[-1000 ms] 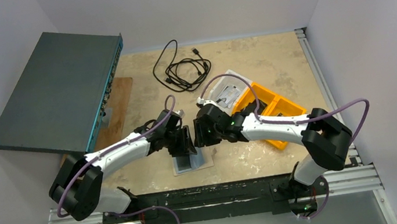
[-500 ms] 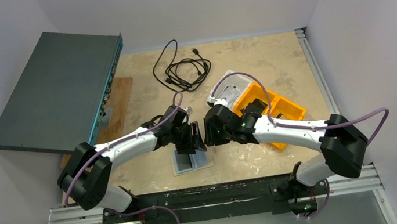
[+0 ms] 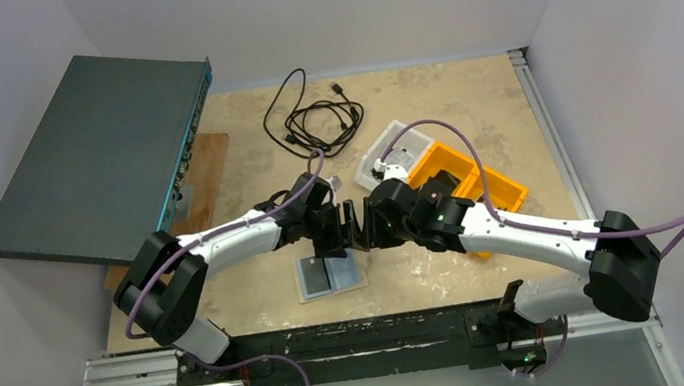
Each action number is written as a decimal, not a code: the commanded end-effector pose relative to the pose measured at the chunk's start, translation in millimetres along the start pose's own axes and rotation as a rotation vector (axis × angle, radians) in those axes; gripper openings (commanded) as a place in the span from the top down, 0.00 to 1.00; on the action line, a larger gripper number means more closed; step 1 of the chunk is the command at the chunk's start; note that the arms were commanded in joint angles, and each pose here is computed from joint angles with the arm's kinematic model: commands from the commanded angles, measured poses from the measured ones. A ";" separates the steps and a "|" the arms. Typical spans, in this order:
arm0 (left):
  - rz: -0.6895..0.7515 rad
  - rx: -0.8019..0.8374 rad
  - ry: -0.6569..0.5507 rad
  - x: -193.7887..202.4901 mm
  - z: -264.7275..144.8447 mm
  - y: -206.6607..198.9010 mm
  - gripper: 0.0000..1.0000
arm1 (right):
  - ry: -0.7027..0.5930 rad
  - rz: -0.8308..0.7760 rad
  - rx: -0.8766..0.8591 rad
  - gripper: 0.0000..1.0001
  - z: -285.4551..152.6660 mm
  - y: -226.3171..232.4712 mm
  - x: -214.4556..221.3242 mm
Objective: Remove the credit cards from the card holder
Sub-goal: Remove the credit card from the card holder.
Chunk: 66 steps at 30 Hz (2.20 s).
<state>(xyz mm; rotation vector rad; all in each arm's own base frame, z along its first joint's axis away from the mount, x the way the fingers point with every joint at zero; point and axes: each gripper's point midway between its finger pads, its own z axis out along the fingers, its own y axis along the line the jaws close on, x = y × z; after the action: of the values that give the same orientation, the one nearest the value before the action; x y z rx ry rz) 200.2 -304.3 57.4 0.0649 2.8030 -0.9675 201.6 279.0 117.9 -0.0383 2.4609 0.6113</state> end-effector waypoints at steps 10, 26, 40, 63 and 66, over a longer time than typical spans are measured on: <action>0.050 0.085 -0.030 -18.8 -9.4 -34.8 0.27 | -0.052 -0.008 -0.055 0.67 -5.7 12.8 -13.0; 0.062 -0.143 -0.232 -50.1 -79.6 -1.6 0.26 | -0.014 -0.065 -0.214 0.67 -7.5 56.1 -6.4; -0.078 -0.329 -0.269 -9.1 -96.9 83.4 0.66 | 0.207 -0.082 -0.406 0.81 52.5 110.1 46.3; -0.097 -0.359 -0.171 5.1 -59.5 106.5 1.00 | 0.284 0.005 -0.298 0.73 99.1 51.8 71.1; -0.097 -0.369 -0.154 7.5 -56.4 109.6 1.00 | 0.290 0.012 -0.298 0.73 100.5 47.4 72.6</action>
<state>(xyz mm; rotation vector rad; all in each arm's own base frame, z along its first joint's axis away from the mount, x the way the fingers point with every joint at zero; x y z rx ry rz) 192.1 -181.7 37.7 -0.1941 2.8122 -0.4319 187.6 370.8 24.8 -0.2491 2.6386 0.9832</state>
